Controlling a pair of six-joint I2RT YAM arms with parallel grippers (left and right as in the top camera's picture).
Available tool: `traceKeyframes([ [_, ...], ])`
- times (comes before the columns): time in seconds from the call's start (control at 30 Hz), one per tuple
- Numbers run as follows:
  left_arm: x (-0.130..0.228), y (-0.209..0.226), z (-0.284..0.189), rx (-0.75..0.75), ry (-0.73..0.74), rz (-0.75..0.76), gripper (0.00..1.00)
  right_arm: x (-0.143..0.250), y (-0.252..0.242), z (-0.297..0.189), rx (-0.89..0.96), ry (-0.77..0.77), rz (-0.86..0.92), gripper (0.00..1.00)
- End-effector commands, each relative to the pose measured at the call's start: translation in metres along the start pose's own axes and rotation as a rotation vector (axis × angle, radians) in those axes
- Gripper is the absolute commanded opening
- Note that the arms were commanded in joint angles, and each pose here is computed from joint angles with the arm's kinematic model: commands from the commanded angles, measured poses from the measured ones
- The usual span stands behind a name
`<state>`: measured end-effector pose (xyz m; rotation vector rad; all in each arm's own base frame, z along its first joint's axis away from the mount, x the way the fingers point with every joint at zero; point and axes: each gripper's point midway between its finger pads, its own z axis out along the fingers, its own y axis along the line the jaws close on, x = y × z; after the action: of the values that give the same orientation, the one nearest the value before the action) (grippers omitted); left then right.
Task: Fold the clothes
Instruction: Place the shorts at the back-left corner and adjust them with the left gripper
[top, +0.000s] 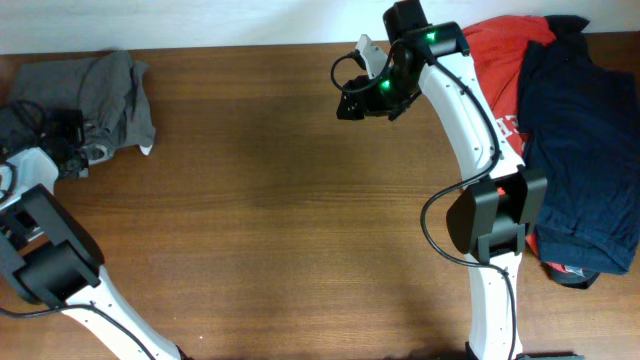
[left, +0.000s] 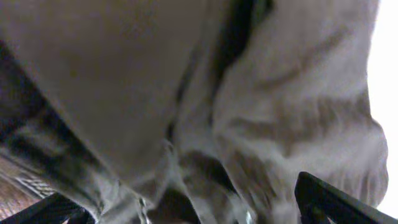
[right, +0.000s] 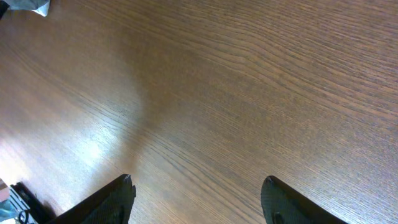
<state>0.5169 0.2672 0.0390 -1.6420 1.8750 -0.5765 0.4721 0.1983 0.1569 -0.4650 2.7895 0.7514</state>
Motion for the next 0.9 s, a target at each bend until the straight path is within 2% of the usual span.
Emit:
traceKeyframes([
  [0.0, 0.0, -0.055, -0.048, 0.135, 0.004, 0.19, 0.99, -0.007, 0.004, -0.015, 0.011, -0.04, -0.013, 0.7],
  [0.07, -0.001, -0.072, -0.07, 0.164, -0.023, 0.276, 0.99, -0.007, 0.005, -0.015, 0.011, -0.04, -0.014, 0.7],
  [0.17, 0.005, -0.103, -0.114, 0.212, -0.076, 0.48, 0.99, -0.007, 0.009, -0.016, -0.012, -0.042, -0.015, 0.7],
  [0.33, 0.025, -0.124, -0.166, 0.215, -0.106, 0.702, 0.99, -0.011, 0.023, -0.033, -0.044, -0.07, -0.032, 0.7],
  [0.47, 0.028, -0.13, -0.171, 0.155, -0.176, 0.873, 0.99, -0.016, 0.028, -0.043, -0.041, -0.096, -0.046, 0.75],
  [0.6, 0.023, -0.128, -0.142, 0.014, -0.278, 1.021, 0.63, -0.016, 0.028, -0.043, -0.041, -0.092, -0.044, 0.76],
  [0.8, 0.053, -0.16, -0.067, 0.08, -0.368, 1.415, 0.1, -0.015, 0.027, -0.043, -0.037, -0.09, -0.047, 0.76],
  [0.87, 0.064, -0.166, -0.044, 0.106, -0.402, 1.503, 0.01, -0.015, 0.024, -0.042, -0.015, -0.088, -0.044, 0.76],
])
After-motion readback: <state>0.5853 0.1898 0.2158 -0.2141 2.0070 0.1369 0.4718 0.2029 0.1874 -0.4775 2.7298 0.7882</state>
